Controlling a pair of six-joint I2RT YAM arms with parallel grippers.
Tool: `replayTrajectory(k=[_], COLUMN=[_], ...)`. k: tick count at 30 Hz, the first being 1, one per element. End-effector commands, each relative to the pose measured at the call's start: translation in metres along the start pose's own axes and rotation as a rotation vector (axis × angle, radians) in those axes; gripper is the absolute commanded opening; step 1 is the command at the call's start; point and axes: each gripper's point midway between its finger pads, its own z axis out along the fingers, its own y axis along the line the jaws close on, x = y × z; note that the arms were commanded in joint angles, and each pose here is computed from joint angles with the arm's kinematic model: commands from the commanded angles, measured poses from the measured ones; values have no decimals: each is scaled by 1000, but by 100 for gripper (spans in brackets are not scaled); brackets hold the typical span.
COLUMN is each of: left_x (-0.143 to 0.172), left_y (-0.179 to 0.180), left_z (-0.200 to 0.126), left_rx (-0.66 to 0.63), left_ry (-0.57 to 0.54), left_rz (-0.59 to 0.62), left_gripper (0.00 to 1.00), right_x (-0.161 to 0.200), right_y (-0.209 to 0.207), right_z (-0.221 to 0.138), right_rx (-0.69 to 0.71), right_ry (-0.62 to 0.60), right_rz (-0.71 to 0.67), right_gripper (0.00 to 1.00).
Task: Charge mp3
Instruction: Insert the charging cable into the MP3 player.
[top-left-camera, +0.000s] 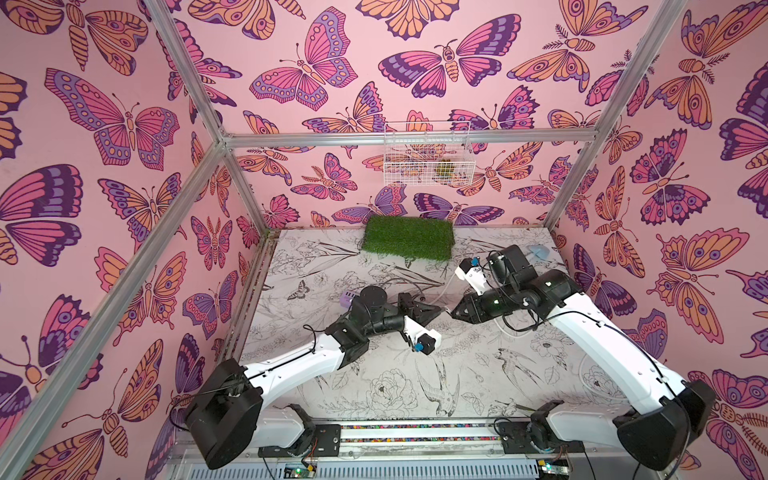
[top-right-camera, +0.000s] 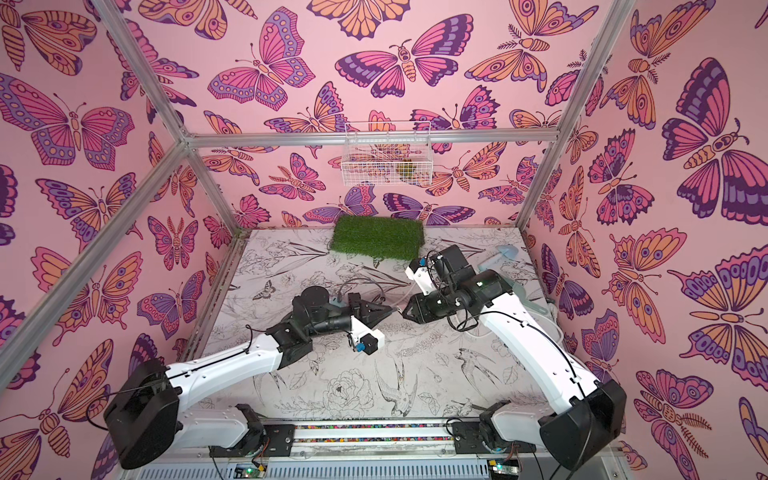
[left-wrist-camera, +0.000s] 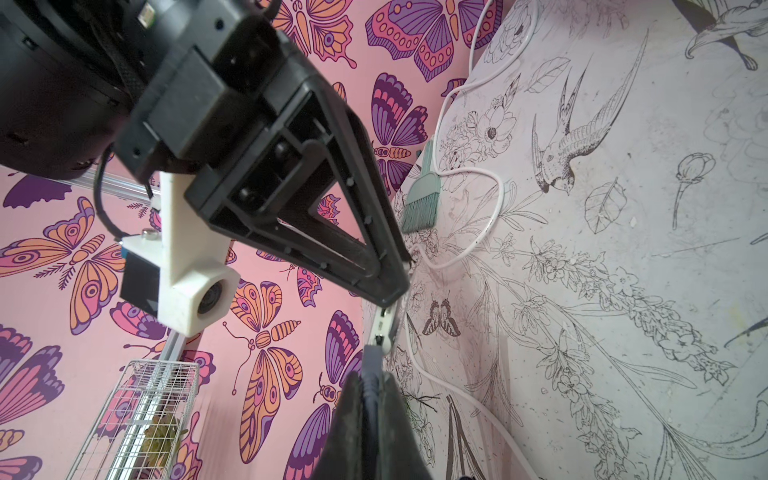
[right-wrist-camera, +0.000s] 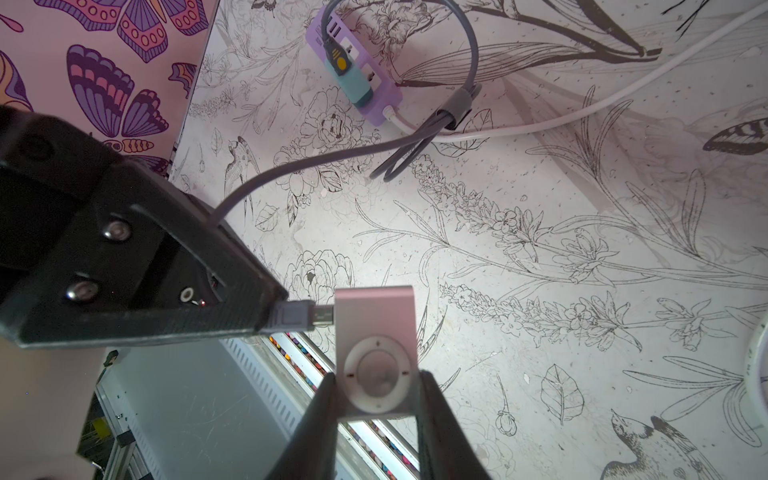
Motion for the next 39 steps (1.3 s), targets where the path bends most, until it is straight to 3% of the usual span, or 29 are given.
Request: replayTrajectory(k=[1, 39], left_x=[-3, -11], left_y=[-1, -13], left_z=[-3, -4], left_rx=[-1, 42], left_ry=[3, 17], left_rz=[22, 71], left_gripper=[0, 0], right_x=[-2, 4], right_y=[10, 12], right_z=[-4, -9], right_rx=[-43, -27], right_ry=[12, 73], right_rz=[-4, 8], right_gripper=[24, 21])
